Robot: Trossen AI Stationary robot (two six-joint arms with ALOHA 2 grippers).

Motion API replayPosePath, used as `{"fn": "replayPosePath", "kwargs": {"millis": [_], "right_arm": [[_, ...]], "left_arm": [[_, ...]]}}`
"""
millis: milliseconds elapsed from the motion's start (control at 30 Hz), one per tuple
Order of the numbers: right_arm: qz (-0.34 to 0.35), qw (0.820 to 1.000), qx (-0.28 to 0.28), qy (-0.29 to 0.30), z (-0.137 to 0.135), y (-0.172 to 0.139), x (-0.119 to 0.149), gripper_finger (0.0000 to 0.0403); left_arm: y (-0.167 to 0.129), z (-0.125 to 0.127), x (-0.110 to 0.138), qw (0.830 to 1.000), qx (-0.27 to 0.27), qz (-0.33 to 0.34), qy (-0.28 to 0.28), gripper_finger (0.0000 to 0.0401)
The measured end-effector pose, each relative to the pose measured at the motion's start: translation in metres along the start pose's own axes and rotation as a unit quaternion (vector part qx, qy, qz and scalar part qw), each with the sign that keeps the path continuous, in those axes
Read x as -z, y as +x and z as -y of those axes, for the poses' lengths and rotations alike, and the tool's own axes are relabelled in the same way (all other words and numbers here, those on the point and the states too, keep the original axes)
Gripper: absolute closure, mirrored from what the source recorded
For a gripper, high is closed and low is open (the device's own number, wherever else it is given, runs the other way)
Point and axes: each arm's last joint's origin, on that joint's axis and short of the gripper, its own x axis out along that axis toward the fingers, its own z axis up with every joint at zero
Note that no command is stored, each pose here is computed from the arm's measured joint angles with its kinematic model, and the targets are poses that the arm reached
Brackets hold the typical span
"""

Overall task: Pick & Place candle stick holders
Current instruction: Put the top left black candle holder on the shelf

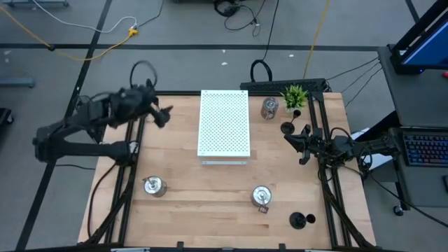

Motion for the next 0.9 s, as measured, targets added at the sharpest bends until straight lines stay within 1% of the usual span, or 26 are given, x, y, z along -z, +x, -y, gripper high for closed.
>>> {"fn": "replayPosePath", "kwargs": {"millis": [100, 167, 233, 367, 467, 567, 633, 733, 833, 900], "right_arm": [[0.0, 1.0, 0.0, -0.001, 0.0, 0.0, 0.0, 0.0403], [0.0, 1.0, 0.0, -0.001, 0.0, 0.0, 0.0, 0.0403], [0.0, 1.0, 0.0, -0.001, 0.0, 0.0, 0.0, 0.0403], [0.0, 1.0, 0.0, -0.001, 0.0, 0.0, 0.0, 0.0403], [0.0, 1.0, 0.0, -0.001, 0.0, 0.0, 0.0, 0.0403], [0.0, 1.0, 0.0, 0.0, 0.0, 0.0, 0.0, 0.0403], [-0.001, 1.0, -0.001, 0.0, 0.0, 0.0, 0.0, 0.0403], [-0.001, 1.0, 0.0, 0.0, 0.0, 0.0, 0.0, 0.0403], [-0.001, 1.0, 0.0, 0.0, 0.0, 0.0, 0.0, 0.0403], [-0.001, 1.0, 0.0, 0.0, 0.0, 0.0, 0.0, 0.0403]], "left_arm": [[0.009, -0.015, -0.012, 0.998, -0.025, -0.054, -0.021, 0.0002], [0.019, -0.025, -0.019, 0.997, -0.027, -0.069, -0.03, 0.0002], [0.028, -0.031, -0.024, 0.997, -0.026, -0.061, -0.034, 0.0002], [0.045, -0.038, -0.036, 0.998, -0.043, -0.023, -0.031, 0.0002], [0.052, -0.038, -0.037, 0.998, -0.044, -0.025, -0.037, 0.0002], [0.058, -0.038, -0.035, 0.997, -0.057, -0.048, -0.02, 0.0002], [0.065, -0.039, -0.029, 0.992, -0.093, -0.085, -0.018, 0.0002], [0.073, -0.044, -0.018, 0.976, -0.16, -0.147, -0.032, 0.0002], [0.078, -0.052, -0.009, 0.961, -0.185, -0.198, -0.06, 0.0002], [0.08, -0.058, -0.005, 0.953, -0.191, -0.216, -0.096, 0.0002]]}}
